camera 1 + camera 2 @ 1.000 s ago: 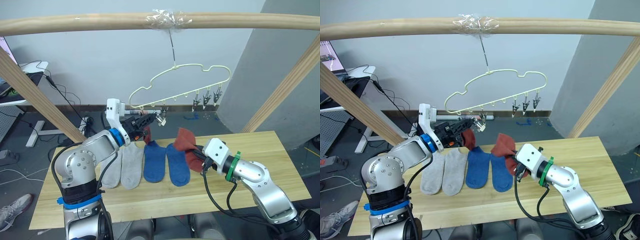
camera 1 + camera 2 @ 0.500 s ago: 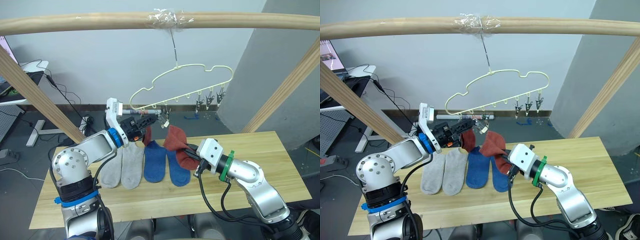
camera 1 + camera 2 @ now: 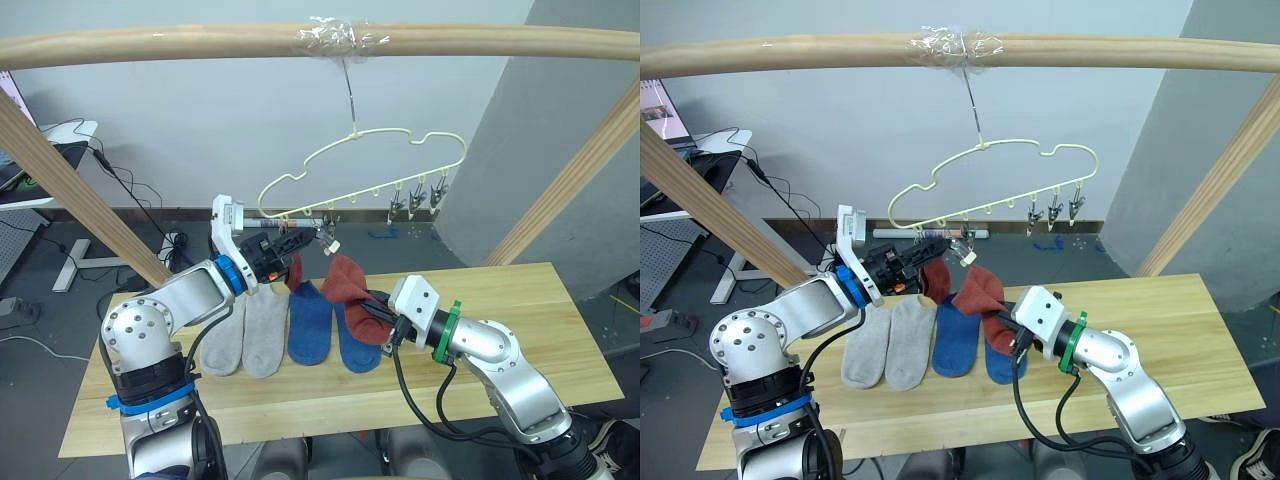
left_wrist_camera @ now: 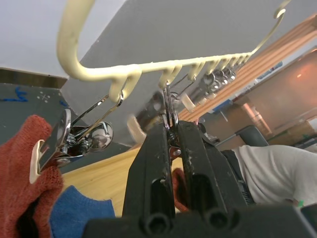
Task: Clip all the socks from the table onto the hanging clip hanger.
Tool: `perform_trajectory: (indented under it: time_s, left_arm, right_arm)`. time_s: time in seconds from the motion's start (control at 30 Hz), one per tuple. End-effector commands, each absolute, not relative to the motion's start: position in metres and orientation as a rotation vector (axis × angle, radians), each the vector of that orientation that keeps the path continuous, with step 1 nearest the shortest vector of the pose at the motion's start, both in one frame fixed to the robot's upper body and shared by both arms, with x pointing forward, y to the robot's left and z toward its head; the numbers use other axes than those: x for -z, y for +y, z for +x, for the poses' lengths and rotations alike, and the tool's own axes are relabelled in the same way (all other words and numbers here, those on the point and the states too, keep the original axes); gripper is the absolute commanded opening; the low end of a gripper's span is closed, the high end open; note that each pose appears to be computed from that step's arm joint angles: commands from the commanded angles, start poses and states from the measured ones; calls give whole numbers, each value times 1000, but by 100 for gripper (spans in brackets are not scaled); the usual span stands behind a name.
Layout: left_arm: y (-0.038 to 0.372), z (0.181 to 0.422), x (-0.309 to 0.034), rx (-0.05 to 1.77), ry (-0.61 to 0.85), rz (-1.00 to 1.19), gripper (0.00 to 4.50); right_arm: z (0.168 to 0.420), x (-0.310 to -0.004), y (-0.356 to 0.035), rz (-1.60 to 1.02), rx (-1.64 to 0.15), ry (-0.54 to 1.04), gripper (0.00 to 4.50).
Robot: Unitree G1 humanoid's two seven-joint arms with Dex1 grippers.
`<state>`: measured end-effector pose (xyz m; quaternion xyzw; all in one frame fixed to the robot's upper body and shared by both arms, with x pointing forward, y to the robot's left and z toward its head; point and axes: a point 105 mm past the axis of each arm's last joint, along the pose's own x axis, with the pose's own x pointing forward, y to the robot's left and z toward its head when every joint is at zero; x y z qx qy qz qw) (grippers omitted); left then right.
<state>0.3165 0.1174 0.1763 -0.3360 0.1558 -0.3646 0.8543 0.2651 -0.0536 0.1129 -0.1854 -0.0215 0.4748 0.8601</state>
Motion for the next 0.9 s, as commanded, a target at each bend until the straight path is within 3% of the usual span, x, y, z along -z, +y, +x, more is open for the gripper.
perform_trajectory:
  time_s: [0.03,0.8,0.9]
  left_arm:
    - [115,314,-180,797,321,-700,0]
    - [109,304,-184,869,303,-650,0]
    - [110,304,-186,873,288,-665,84]
  right_arm:
    - [264,-126,-48,-385,-1011,-108,3]
    - [276,-137,-38,-421,-1011,-154,3]
    - [276,-136,-38,-422,-1009,-151,0]
